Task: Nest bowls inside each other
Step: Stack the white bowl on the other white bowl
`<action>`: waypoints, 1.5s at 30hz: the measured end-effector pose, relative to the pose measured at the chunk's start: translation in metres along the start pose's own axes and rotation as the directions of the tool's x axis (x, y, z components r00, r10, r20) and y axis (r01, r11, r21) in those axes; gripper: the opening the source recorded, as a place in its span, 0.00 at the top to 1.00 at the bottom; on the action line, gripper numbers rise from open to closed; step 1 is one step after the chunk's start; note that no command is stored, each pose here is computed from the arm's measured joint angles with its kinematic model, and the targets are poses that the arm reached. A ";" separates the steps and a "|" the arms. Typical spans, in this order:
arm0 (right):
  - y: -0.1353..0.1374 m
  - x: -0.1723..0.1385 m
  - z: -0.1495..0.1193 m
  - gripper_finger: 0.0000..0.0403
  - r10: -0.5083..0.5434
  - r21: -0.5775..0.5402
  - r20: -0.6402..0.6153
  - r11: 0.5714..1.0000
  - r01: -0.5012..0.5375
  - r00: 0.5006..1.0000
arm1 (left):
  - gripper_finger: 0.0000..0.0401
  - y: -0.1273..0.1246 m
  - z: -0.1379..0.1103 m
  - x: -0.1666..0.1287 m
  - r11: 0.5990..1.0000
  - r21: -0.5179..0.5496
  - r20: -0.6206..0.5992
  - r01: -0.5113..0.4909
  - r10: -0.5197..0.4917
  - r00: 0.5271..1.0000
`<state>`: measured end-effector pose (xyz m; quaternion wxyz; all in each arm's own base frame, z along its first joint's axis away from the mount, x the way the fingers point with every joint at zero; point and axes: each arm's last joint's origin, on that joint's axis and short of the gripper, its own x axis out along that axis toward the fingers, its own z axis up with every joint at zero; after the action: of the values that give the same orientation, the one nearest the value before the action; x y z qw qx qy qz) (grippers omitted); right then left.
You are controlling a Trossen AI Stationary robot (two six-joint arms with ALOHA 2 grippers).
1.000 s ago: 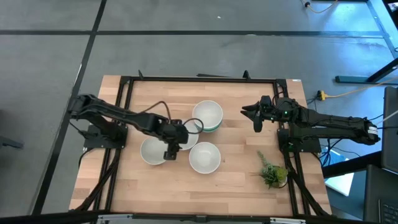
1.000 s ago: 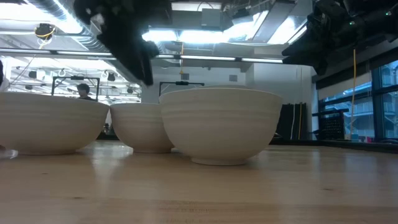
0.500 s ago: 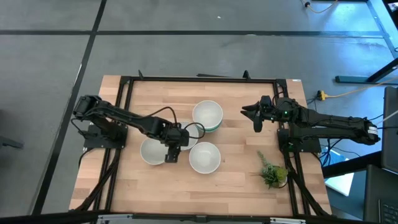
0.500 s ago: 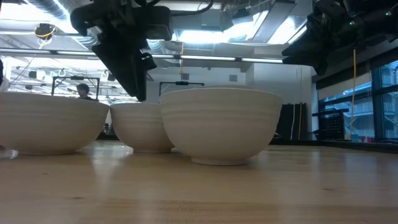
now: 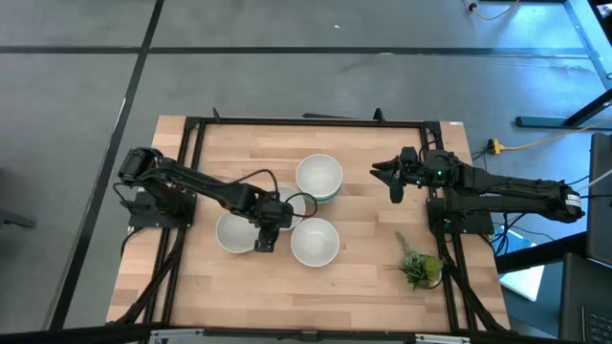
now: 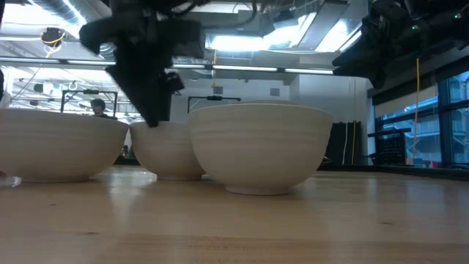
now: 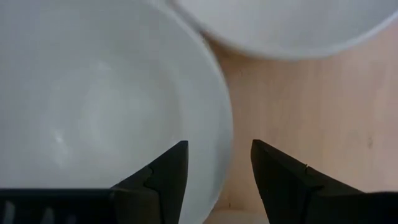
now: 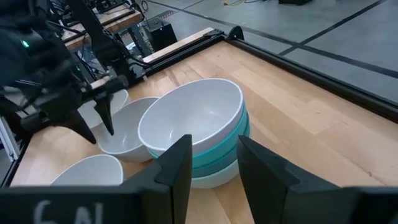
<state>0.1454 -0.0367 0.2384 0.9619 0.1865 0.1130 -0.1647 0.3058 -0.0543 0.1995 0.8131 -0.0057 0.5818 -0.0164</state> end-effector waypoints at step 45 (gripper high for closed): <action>0.000 0.000 0.000 0.68 -0.002 0.004 -0.003 1.000 0.002 1.000 | 1.00 0.045 -0.009 -0.051 0.988 -0.123 0.080 -0.098 0.109 0.991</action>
<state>0.1453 -0.0368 0.2380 0.9612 0.1886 0.1145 -0.1656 0.2819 -0.0071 0.2433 0.8356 -0.0244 0.5455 0.0606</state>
